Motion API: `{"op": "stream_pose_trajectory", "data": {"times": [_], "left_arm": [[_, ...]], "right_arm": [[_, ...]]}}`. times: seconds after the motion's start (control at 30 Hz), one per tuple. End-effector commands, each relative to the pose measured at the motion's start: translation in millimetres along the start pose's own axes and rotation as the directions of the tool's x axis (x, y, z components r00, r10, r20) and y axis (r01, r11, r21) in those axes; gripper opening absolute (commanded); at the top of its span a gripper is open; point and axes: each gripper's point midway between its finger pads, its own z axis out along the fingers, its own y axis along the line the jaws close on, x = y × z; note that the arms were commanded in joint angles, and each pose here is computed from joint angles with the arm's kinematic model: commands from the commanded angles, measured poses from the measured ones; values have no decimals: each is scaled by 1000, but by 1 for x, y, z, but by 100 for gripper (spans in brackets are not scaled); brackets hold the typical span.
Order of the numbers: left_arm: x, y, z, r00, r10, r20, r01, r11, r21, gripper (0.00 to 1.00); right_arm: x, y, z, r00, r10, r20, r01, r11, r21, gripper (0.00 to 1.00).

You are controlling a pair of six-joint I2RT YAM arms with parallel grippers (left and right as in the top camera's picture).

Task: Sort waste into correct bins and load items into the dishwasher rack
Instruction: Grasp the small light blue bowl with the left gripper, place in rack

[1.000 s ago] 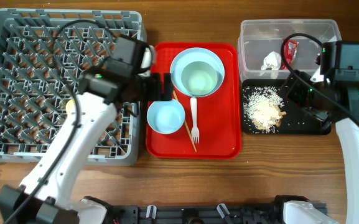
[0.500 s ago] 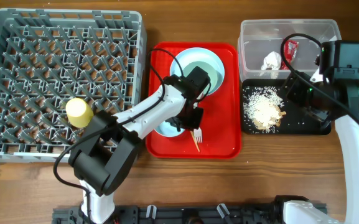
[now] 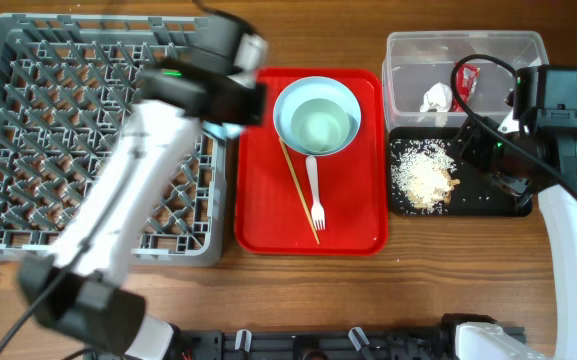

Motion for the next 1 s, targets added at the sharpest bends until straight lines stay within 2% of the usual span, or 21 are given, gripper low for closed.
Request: {"op": "stream_pose_trajectory", "data": {"times": [0.0,0.07,0.13,0.23,0.33,0.4,0.47,0.53,0.57,0.63,0.67,0.73,0.77,0.9,0.93,0.97], "left_arm": [[-20,40,-32,996,12,89,-36,960,278,4],[-25,68,-40,991,-76,114,22,910,414,4],[-28,91,-44,976,-189,105,99,824,558,4],[-26,118,-33,938,-347,7,238,658,714,4],[-18,127,-7,903,-416,-110,345,548,762,4],[-10,131,7,882,-438,-175,407,517,753,4],[-7,134,14,871,-449,-202,433,505,747,4],[1,142,20,864,-455,-217,462,544,701,4],[24,160,33,844,-465,-267,527,630,570,4],[44,176,37,817,-485,-313,577,672,464,4],[58,190,36,791,-509,-338,611,687,394,9],[70,202,32,762,-540,-358,646,681,347,43],[75,206,27,740,-561,-372,671,660,338,54],[87,217,18,695,-601,-395,716,627,306,76],[87,219,16,693,-606,-389,718,625,306,92],[84,220,11,701,-608,-372,711,631,309,100]], "right_arm": [[-2,-3,2,1000,12,1,-13,1000,21,76],[-2,-3,2,1000,12,1,-13,1000,21,76],[-2,-3,2,1000,12,1,-13,1000,20,76],[-2,-3,2,1000,12,1,-13,1000,21,76],[-2,-3,2,1000,12,1,-13,1000,20,76],[-2,-3,2,1000,12,1,-13,1000,21,76],[-2,-3,2,1000,13,0,-13,1000,21,76],[-2,-3,2,1000,13,0,-13,1000,21,76],[-2,-3,2,1000,13,0,-13,1000,21,76],[-2,-3,2,1000,13,0,-13,1000,20,75],[-2,-3,2,1000,14,0,-14,1000,20,76],[-2,-3,2,1000,13,0,-13,1000,21,75],[-2,-3,2,1000,13,0,-13,1000,21,75],[-2,-3,2,1000,12,0,-13,1000,21,75],[-2,-3,2,1000,13,0,-13,1000,21,76],[-2,-3,2,1000,12,0,-13,1000,21,75]]}}
